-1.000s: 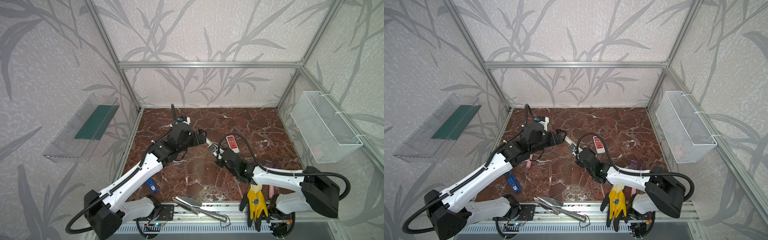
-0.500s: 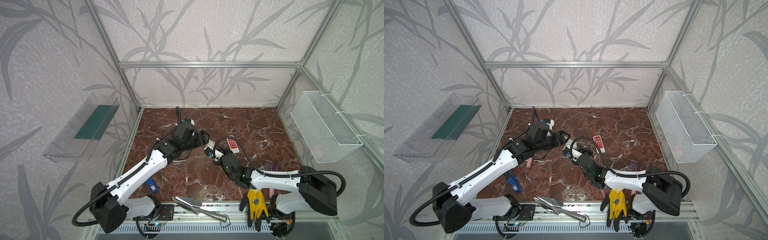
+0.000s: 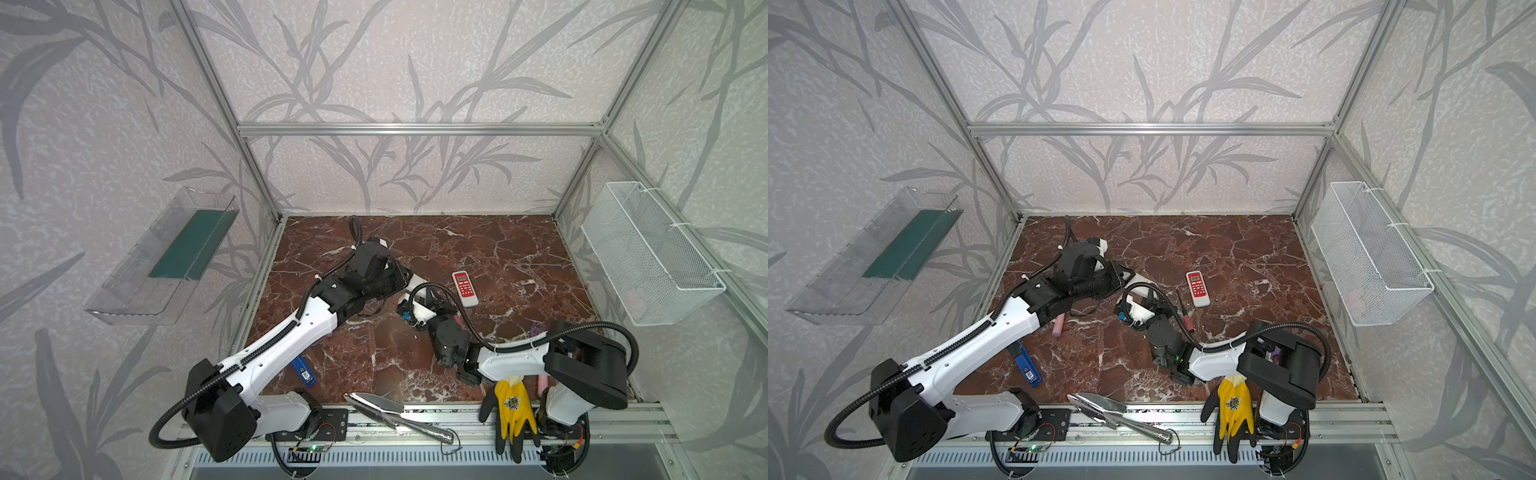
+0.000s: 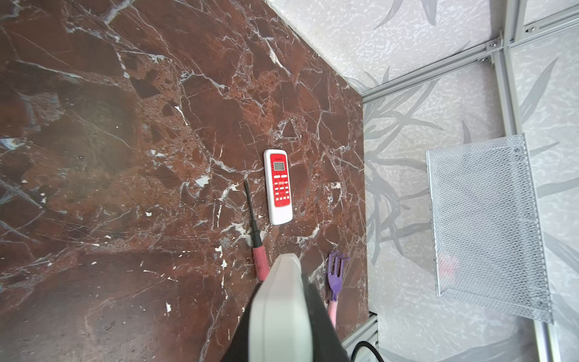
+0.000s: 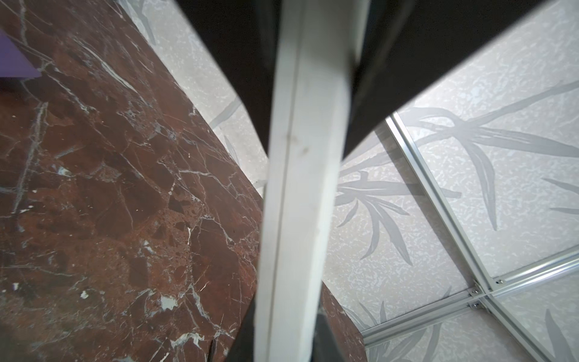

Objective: Unload the batteries from the remote control
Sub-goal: 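Turn the white remote over with the left gripper, presenting its back to the right gripper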

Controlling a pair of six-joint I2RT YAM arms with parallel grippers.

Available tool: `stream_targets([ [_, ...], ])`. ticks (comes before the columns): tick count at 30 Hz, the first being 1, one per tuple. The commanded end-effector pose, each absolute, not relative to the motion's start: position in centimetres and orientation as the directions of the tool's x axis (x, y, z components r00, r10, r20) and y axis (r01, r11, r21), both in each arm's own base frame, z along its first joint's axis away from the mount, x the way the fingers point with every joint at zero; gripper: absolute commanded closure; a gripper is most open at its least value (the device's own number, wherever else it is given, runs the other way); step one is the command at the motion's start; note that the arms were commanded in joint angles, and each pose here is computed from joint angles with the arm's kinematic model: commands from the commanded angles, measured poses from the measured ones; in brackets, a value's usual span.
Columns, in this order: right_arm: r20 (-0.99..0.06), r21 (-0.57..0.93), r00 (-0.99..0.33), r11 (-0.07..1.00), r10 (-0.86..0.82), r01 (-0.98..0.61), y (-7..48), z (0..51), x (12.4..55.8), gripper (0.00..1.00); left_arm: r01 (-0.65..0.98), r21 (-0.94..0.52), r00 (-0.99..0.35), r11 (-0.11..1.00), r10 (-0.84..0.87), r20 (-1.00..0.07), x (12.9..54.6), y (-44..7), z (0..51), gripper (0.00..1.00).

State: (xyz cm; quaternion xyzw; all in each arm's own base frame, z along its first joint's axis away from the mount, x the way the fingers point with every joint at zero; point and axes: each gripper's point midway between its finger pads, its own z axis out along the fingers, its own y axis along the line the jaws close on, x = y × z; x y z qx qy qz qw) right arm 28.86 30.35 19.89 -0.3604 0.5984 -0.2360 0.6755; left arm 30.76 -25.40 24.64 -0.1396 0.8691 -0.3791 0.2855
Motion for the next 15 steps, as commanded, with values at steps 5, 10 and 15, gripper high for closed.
stream_targets([
  [5,-0.634,-0.764,0.24,0.644,-0.735,-0.047,31.5,23.1,28.1,0.8,0.01,-0.706,-0.798,0.708,-0.42,-0.432,30.9,-25.2,23.4,1.0],
  [10,-0.647,-0.761,0.223,0.639,-0.73,-0.115,31.3,22.2,27.7,0.53,0.021,-0.71,-0.769,0.704,-0.442,-0.462,31.5,-24.3,23.4,1.0],
  [15,-0.707,-0.704,0.193,0.651,-0.681,-0.282,31.0,20.9,26.5,0.17,0.04,-0.721,-0.716,0.692,-0.483,-0.504,32.6,-22.3,24.0,1.0],
])
